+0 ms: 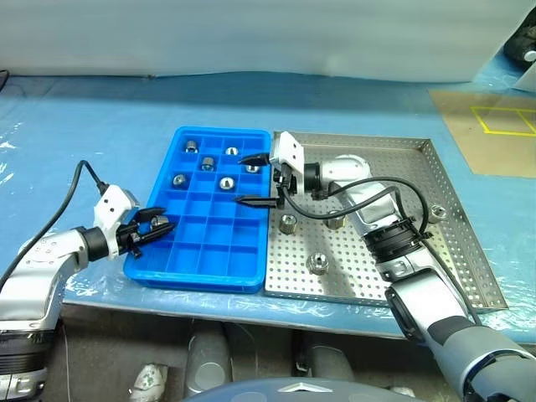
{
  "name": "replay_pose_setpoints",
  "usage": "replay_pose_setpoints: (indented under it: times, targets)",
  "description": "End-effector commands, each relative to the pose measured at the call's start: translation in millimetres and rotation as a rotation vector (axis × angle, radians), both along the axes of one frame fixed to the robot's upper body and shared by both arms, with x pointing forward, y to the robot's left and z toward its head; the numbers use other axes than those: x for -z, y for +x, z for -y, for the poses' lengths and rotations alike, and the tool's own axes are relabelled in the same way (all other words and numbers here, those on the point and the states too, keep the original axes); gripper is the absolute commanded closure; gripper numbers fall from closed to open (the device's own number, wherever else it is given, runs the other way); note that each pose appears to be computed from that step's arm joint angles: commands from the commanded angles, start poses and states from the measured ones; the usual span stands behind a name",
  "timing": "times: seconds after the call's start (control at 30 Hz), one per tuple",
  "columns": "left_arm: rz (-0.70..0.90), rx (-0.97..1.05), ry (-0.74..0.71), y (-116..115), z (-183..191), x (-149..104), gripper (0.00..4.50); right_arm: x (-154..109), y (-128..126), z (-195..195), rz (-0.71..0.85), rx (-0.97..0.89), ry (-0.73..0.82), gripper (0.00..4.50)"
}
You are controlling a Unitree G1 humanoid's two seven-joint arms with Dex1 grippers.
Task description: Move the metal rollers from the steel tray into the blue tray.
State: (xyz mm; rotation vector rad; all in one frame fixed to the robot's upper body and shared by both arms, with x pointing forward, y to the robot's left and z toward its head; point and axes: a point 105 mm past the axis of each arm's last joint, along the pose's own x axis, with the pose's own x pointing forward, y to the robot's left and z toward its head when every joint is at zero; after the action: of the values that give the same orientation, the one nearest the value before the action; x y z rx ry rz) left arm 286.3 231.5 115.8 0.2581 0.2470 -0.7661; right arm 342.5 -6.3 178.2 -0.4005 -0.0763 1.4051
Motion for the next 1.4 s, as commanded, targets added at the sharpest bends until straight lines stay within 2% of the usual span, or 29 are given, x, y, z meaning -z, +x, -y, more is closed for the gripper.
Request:
replay_pose_setpoints:
  times: [0.03,0.1,0.27,0.4,0.5,0.63,0.77,0.87,1.0,1.2,1.4]
  targets:
    - [0.007,-0.044,0.048,3,-11,4,1.1,-14,-2,0,0.05,-0.002,0.033,0.0]
    - [0.028,-0.049,0.046,5,-13,-1,0.43,-14,-2,0,0.05,0.001,0.033,0.0]
    - [0.182,-0.106,0.026,22,-26,-41,0.43,-14,-2,2,0.048,0.006,0.036,0.0]
    - [0.307,-0.129,-0.023,33,-34,-88,0.43,-14,-1,1,0.048,0.012,0.042,0.0]
    - [0.317,-0.076,-0.017,33,-28,-102,0.43,-14,0,1,0.049,0.021,0.051,0.0]
    - [0.285,0.018,-0.016,35,-5,-98,0.43,-13,0,2,0.053,0.042,0.062,0.0]
    - [0.234,0.214,-0.036,43,53,-72,0.43,-17,3,20,0.057,0.131,0.085,0.0]
    - [0.265,0.265,-0.081,62,78,-77,0.43,-22,5,38,0.067,0.211,0.091,0.0]
    - [0.268,0.406,-0.111,76,115,-82,0.43,-24,3,69,0.078,0.331,0.079,0.0]
    - [0.232,0.606,-0.089,90,161,-76,0.43,-19,-15,109,0.073,0.498,0.055,0.0]
    - [0.159,0.778,-0.041,89,197,-56,0.43,-16,-35,133,0.062,0.643,0.049,0.0]
